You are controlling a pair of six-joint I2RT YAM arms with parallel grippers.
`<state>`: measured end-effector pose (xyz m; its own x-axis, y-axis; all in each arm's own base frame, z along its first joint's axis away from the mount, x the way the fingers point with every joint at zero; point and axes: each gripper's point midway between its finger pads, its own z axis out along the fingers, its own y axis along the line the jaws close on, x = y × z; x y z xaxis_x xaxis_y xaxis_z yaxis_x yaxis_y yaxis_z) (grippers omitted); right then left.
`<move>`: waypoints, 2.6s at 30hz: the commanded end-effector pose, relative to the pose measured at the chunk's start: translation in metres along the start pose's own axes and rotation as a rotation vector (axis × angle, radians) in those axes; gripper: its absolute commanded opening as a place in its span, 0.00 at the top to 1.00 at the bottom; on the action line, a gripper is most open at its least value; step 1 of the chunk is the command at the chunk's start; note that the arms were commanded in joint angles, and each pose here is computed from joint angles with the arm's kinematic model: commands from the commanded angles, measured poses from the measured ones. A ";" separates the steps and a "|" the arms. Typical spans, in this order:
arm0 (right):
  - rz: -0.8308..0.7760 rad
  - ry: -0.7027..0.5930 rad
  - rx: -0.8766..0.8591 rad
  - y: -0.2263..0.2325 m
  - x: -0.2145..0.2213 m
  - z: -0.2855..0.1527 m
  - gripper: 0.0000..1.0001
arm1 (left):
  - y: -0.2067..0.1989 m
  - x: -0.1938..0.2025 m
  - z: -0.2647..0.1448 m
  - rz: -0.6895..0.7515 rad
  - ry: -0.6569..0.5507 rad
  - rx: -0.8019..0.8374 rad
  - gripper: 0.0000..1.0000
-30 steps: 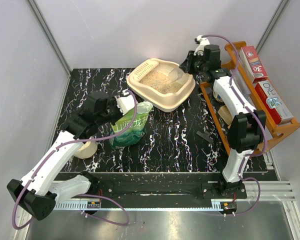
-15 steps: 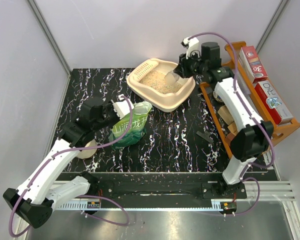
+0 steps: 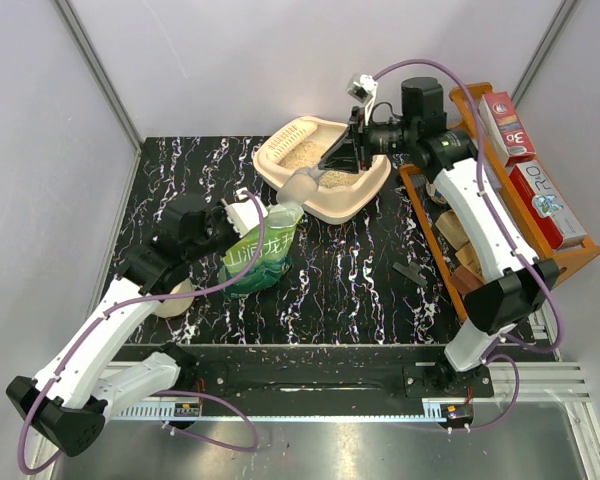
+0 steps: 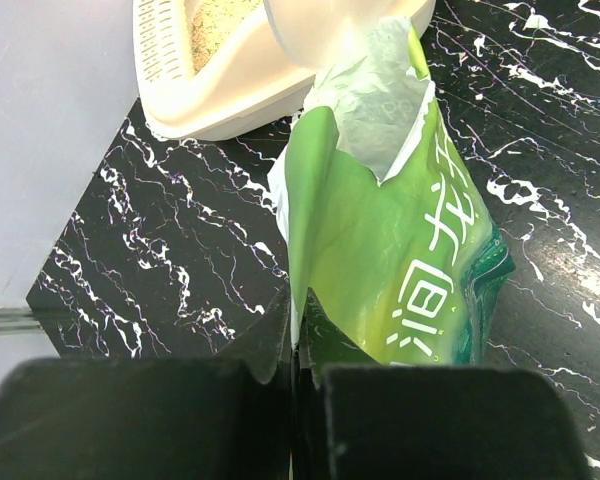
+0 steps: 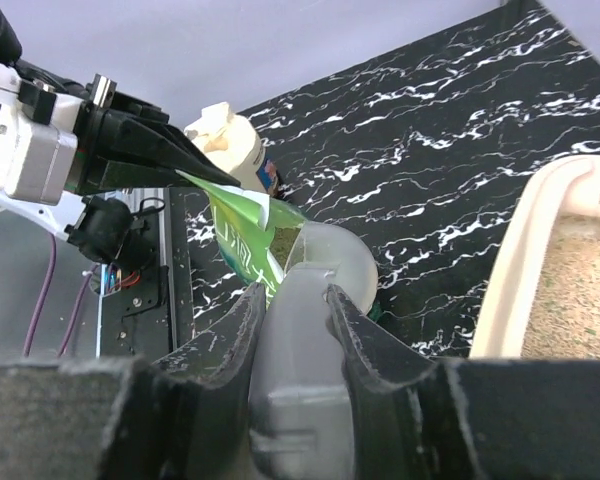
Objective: Fill the litter box with clean litter
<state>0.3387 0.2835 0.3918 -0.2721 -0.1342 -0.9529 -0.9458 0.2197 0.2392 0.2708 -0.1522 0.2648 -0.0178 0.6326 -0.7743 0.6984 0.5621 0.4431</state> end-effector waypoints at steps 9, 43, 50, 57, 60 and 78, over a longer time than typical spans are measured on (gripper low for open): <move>-0.075 0.185 -0.206 0.015 0.063 0.077 1.00 | 0.042 -0.049 -0.023 0.002 -0.199 -0.181 1.00; 0.589 0.370 0.273 -0.017 0.229 0.175 1.00 | 0.032 -0.055 -0.006 -0.171 -0.250 -0.129 1.00; 0.898 0.216 0.100 -0.021 0.183 0.166 1.00 | 0.034 -0.051 0.001 -0.169 -0.228 -0.137 1.00; 1.066 0.070 -0.046 -0.049 0.159 0.149 1.00 | 0.037 -0.045 0.003 -0.142 -0.176 -0.137 1.00; 1.097 0.034 -0.081 -0.057 0.147 0.137 1.00 | 0.037 -0.043 0.003 -0.138 -0.165 -0.138 1.00; 1.163 0.022 -0.196 -0.075 0.108 0.051 1.00 | 0.029 -0.039 -0.004 -0.095 -0.146 -0.096 1.00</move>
<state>0.4039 0.3134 0.2219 -0.9926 0.0844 -0.0870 -0.0760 0.1254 0.9892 0.2846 -0.1557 0.2588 -0.0908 0.5492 -0.8307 0.6691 0.6515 0.3576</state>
